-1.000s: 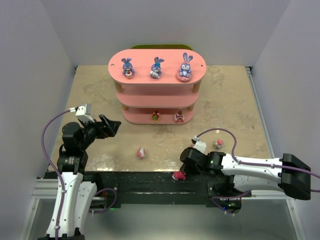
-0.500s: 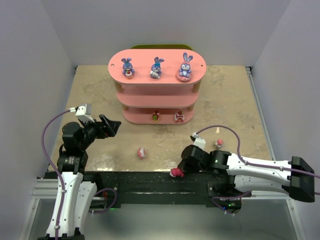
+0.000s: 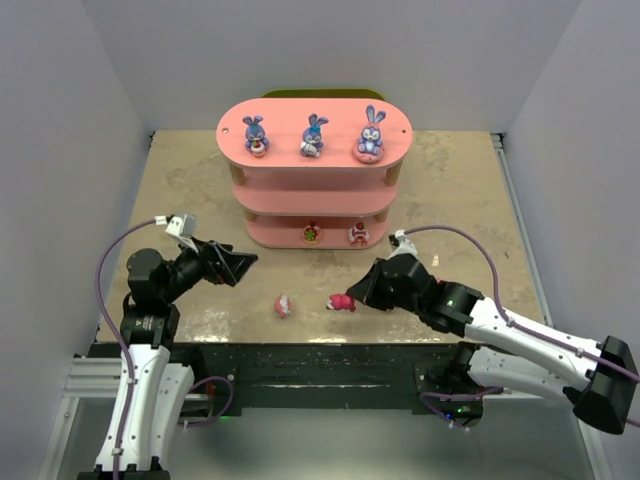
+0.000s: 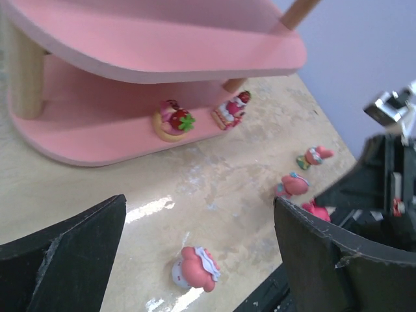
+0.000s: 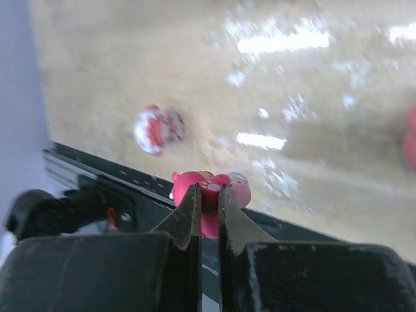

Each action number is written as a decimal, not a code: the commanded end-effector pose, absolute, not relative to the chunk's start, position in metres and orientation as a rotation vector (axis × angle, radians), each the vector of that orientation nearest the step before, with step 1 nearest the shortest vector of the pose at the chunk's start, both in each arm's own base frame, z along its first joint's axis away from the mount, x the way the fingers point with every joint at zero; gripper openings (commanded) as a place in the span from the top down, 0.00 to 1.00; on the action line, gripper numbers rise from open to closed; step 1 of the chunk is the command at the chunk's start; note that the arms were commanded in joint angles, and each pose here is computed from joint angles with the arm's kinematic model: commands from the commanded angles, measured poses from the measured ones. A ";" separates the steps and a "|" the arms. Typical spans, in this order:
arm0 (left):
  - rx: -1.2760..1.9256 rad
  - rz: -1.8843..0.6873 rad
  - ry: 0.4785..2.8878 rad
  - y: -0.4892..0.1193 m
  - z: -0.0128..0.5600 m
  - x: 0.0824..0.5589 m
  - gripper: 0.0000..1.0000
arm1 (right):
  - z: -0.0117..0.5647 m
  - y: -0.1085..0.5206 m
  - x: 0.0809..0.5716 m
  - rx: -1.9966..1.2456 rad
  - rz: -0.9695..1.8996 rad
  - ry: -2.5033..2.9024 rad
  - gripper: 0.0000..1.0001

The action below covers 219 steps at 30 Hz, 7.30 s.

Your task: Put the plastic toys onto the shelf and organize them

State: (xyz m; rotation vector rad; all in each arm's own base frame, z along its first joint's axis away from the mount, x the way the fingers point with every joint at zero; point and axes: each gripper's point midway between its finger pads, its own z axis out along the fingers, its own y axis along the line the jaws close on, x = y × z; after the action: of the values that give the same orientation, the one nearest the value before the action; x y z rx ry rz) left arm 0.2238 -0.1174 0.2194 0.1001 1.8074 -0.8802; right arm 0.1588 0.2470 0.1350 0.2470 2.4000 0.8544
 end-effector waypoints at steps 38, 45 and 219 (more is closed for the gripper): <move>0.870 -1.321 1.405 -0.246 0.305 0.133 0.15 | 0.255 0.317 0.155 0.220 2.279 2.203 1.00; 0.907 -1.305 1.386 -0.250 0.304 0.128 0.10 | 0.260 0.315 0.150 0.207 2.311 2.202 1.00; -0.523 -0.283 1.901 -0.136 0.104 0.373 0.97 | 0.178 0.191 0.243 0.252 0.856 2.149 0.41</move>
State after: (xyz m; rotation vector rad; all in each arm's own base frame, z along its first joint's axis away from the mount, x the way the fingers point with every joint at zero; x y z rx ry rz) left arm 0.3550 -0.1506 0.0762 -0.4921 2.0642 -0.3016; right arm 0.2343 0.1912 0.1663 0.2510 2.2052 0.8586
